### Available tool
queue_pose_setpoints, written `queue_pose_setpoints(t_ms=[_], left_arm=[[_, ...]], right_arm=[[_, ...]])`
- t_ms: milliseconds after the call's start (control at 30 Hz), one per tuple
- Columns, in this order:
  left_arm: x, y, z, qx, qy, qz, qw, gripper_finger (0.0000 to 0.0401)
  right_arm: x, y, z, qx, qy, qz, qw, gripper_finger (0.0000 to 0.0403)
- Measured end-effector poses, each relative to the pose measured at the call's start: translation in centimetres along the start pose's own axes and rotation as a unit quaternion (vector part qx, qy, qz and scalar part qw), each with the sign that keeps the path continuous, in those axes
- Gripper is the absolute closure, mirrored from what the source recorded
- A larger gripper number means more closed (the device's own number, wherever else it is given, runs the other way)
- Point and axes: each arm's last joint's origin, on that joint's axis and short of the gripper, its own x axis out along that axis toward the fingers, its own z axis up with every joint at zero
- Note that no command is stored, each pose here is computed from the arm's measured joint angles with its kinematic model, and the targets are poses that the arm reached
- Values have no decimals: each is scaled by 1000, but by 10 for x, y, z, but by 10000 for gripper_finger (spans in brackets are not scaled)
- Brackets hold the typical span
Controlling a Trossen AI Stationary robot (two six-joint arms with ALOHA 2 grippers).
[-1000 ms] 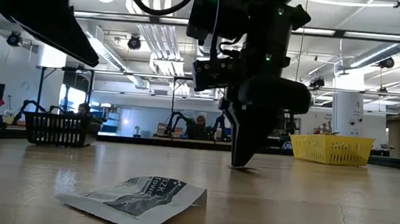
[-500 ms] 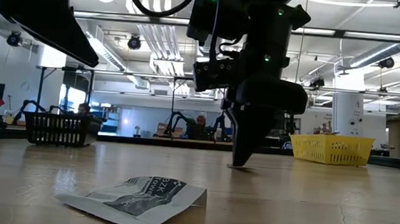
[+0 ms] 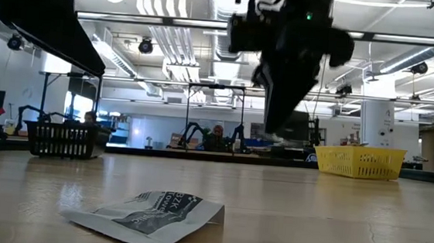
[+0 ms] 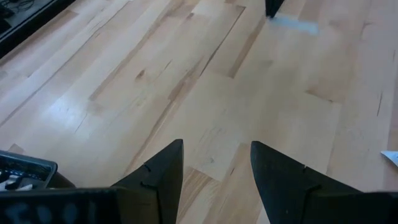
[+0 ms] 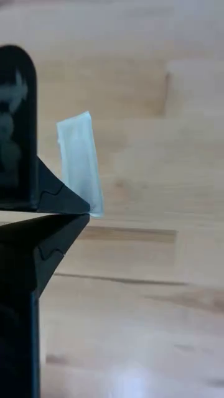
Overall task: Pick & Place First Aid Supplies
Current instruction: Put the green bandage into the black bin
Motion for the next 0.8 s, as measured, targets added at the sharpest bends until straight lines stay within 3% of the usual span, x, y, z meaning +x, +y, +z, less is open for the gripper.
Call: queue_pose_setpoints(t_ms=[267,500,800], left_arm=[[2,-4,6,-37,-22,-15,999,220],[2,-9,17,-90,-98,-4,991,220],[7,-10,29,-134,-132,-3,982,220]], right_arm=[[-32,3,-1,14,-58,-42,997,395],[-38,16,4,27,-114,-94,989,395],[-43,28,10,74,-190,-147,968,394]])
